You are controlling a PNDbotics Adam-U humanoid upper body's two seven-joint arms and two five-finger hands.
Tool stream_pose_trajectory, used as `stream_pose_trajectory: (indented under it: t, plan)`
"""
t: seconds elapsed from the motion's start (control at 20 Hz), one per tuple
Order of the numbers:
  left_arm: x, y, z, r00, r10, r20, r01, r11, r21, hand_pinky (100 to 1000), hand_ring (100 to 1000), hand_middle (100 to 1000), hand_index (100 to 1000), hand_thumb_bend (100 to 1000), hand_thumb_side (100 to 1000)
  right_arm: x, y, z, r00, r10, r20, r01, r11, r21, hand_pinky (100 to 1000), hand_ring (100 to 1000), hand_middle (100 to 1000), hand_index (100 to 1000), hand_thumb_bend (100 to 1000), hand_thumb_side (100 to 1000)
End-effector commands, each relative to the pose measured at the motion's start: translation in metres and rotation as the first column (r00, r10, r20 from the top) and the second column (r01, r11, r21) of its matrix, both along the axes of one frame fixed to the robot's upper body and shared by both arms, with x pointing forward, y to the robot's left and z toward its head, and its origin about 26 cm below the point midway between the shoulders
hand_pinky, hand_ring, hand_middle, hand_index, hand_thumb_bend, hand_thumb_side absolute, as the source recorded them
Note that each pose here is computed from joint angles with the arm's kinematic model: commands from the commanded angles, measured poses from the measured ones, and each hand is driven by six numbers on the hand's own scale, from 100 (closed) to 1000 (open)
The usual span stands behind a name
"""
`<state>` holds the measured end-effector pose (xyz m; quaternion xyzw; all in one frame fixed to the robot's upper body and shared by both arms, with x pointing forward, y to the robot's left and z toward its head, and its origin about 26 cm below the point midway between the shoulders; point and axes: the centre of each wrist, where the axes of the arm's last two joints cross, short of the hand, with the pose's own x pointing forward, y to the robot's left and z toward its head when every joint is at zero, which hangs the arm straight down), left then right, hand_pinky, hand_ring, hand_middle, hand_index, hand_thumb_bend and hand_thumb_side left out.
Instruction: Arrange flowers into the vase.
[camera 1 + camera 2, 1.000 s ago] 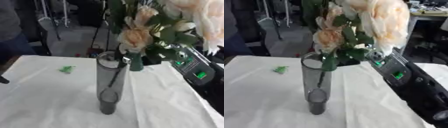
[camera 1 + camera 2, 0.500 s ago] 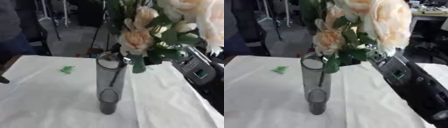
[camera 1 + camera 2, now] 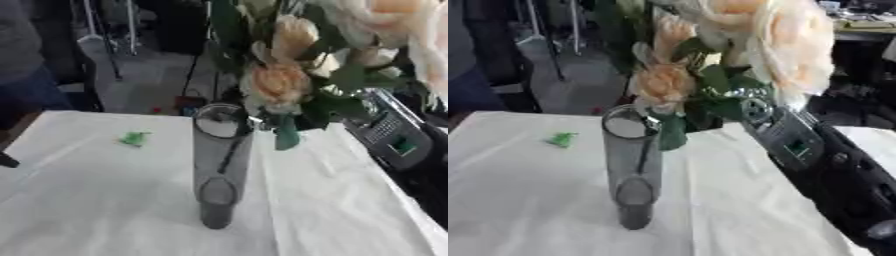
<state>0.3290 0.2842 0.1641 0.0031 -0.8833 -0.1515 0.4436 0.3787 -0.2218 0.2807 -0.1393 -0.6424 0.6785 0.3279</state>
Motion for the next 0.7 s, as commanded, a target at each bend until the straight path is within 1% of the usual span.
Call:
stream_pose_trajectory:
  t: [0.05,0.35,0.7]
  plan:
    - [-0.0003,0.0066,0.0092,1.0,0.01,0.025,-0.011,1.0,0.02,568,491,631,697,1000,845,-0.0002,-0.0077,0.0147,1.0,-0.007,0.005,0.007,0.999,-0.035,928,981,981,984,100,981]
    - [-0.0002,0.0068,0.009,1.0,0.011,0.024,-0.011,1.0,0.022,569,491,631,697,1000,845,0.002,-0.0114,0.0163,0.999,-0.006,-0.052,0.002,0.998,-0.065,937,986,986,986,100,977]
    - [-0.0002,0.0068,0.0089,1.0,0.01,0.023,-0.011,1.0,0.022,569,491,631,697,1000,845,0.0042,-0.0146,0.0177,0.997,-0.014,-0.072,0.009,0.998,-0.065,936,984,985,984,100,992]
